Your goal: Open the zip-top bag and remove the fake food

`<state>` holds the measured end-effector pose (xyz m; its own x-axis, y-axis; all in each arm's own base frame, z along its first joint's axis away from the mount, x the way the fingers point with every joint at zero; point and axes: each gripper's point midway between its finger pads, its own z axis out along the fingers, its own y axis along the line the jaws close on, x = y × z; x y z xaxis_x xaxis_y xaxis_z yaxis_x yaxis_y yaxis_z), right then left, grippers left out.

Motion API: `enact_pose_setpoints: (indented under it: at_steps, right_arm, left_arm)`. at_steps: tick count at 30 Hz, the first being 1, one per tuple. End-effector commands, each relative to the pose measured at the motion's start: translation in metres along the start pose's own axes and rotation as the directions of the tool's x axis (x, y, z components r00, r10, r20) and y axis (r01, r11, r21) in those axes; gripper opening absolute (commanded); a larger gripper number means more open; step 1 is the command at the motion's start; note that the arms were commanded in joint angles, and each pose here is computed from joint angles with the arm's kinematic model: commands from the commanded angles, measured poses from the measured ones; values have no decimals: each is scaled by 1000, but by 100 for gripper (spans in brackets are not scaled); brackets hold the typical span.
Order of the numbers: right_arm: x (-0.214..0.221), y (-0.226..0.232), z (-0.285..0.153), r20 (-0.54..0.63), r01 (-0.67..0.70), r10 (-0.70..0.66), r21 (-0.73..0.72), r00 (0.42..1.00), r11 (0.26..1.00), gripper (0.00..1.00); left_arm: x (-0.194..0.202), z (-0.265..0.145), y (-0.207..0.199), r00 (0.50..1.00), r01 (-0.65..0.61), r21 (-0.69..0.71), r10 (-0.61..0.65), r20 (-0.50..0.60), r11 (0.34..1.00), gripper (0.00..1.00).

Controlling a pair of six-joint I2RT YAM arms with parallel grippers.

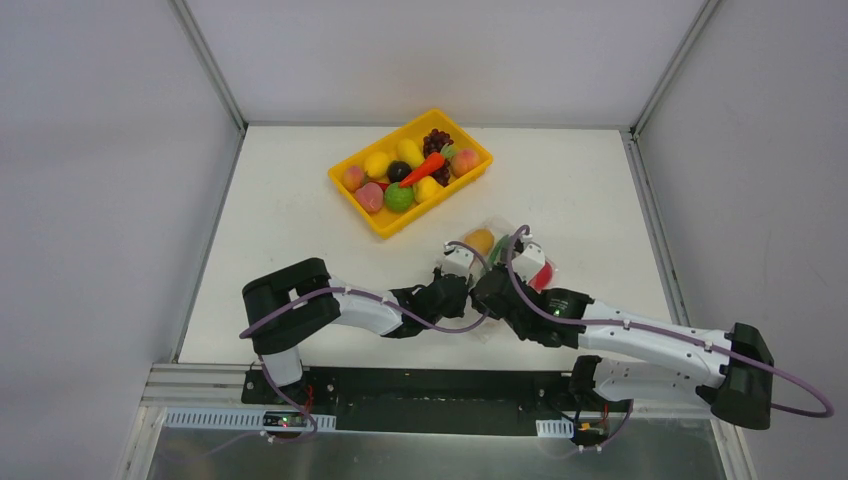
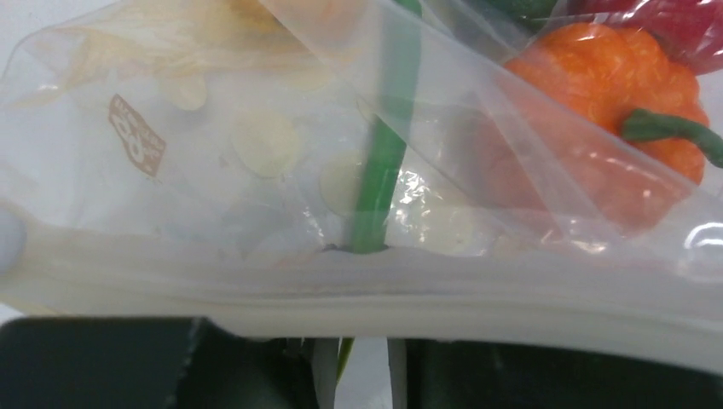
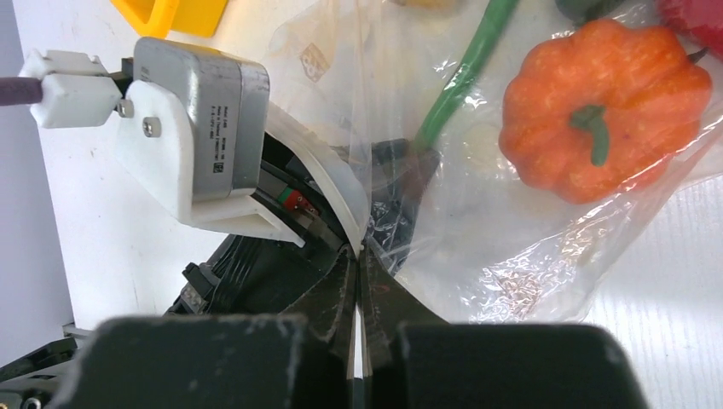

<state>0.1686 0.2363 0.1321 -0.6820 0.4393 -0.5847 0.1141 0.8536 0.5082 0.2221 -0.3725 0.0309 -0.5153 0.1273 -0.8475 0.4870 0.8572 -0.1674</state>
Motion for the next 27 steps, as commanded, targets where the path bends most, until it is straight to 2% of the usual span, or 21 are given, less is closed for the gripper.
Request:
enact_pose_setpoints:
  at_steps: [1, 3, 6, 12, 21, 27]
  right_arm:
    - [-6, 10, -5, 17, -67, 68, -57, 998, 996, 0]
    - [-6, 8, -5, 22, -69, 70, -54, 997, 996, 0]
    - [-8, 3, -7, 29, -72, 73, -48, 997, 996, 0]
    - [-15, -10, -10, 64, -68, 69, -20, 996, 997, 0]
    - [-16, -22, -9, 79, -53, 51, 23, 996, 998, 0]
    - [-16, -26, -9, 86, -49, 46, 33, 995, 998, 0]
  left_arm:
    - [19, -4, -1, 996, -46, 5, 46, -70, 999, 21]
    - [17, -7, -7, 995, -63, 41, 66, -79, 997, 16]
    - [8, -18, -11, 989, -108, 82, 116, -87, 991, 0]
    - [-21, -60, -10, 977, -166, 128, 181, -110, 978, 0]
    - [-25, -125, -5, 909, -195, 204, 254, -329, 959, 0]
    - [-30, -173, 30, 854, -256, 154, 298, -426, 954, 0]
